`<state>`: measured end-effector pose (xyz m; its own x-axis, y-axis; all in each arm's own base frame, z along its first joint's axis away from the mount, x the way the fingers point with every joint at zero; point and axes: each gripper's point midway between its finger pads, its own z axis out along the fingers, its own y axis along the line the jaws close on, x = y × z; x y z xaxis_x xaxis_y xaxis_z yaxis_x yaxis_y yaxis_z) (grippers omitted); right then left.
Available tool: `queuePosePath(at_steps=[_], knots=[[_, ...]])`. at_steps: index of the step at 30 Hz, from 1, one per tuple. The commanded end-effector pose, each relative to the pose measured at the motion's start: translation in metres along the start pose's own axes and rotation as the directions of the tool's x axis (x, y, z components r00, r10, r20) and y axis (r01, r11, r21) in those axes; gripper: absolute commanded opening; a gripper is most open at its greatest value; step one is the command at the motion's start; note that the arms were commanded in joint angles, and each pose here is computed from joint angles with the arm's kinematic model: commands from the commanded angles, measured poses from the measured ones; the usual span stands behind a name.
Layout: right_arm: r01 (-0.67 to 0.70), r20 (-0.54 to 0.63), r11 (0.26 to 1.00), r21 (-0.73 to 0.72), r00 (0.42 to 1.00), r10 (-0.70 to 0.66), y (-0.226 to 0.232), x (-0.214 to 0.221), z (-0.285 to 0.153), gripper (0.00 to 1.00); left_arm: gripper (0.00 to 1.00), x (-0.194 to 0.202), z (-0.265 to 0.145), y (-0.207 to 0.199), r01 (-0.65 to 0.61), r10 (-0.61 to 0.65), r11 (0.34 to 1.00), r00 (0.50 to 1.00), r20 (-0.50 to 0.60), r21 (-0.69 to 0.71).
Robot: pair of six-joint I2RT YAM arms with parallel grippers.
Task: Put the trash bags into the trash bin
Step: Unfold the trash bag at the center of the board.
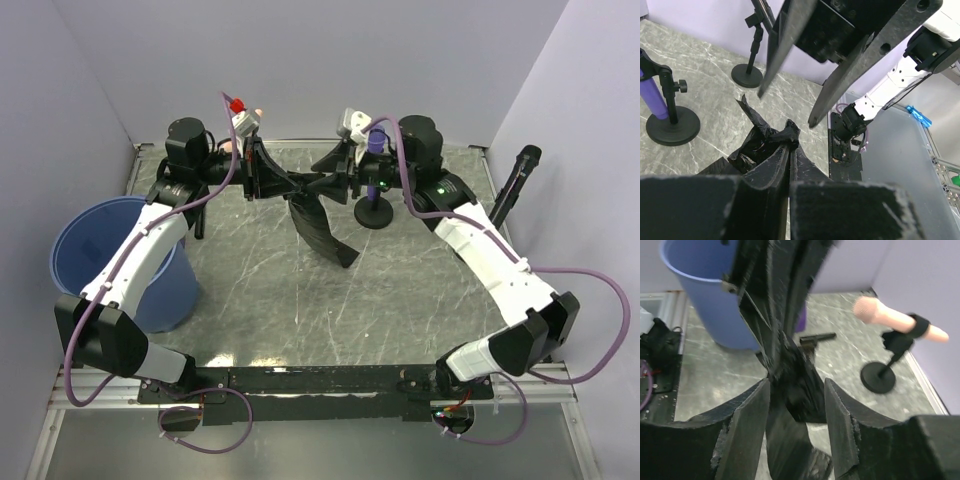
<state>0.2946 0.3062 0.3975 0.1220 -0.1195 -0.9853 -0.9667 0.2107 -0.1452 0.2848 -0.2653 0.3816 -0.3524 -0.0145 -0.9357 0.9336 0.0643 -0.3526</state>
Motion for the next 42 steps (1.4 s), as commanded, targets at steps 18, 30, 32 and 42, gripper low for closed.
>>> queuePosePath(at_steps=[18, 30, 32, 42], knots=[[0.129, 0.017, 0.991, 0.028, 0.991, -0.129, -0.019, -0.021, 0.015, 0.0, 0.1, -0.002, -0.006, -0.009, -0.029, 0.029, 0.999, 1.0, -0.008, 0.018], [0.175, -0.063, 0.955, 0.239, 0.984, -0.164, -0.058, -0.01, -0.007, 0.0, 0.02, -0.005, -0.009, -0.007, -0.014, 0.014, 1.0, 1.0, -0.002, 0.012], [0.183, -0.072, 0.946, 0.266, 0.983, -0.17, -0.063, -0.01, -0.011, 0.0, 0.01, -0.004, -0.011, -0.005, -0.005, 0.005, 1.0, 1.0, 0.0, 0.004], [0.158, 0.034, 0.986, 0.062, 0.987, -0.16, -0.025, -0.025, -0.026, 0.0, 0.22, -0.014, -0.015, 0.009, -0.026, 0.029, 0.997, 0.999, 0.038, -0.068]])
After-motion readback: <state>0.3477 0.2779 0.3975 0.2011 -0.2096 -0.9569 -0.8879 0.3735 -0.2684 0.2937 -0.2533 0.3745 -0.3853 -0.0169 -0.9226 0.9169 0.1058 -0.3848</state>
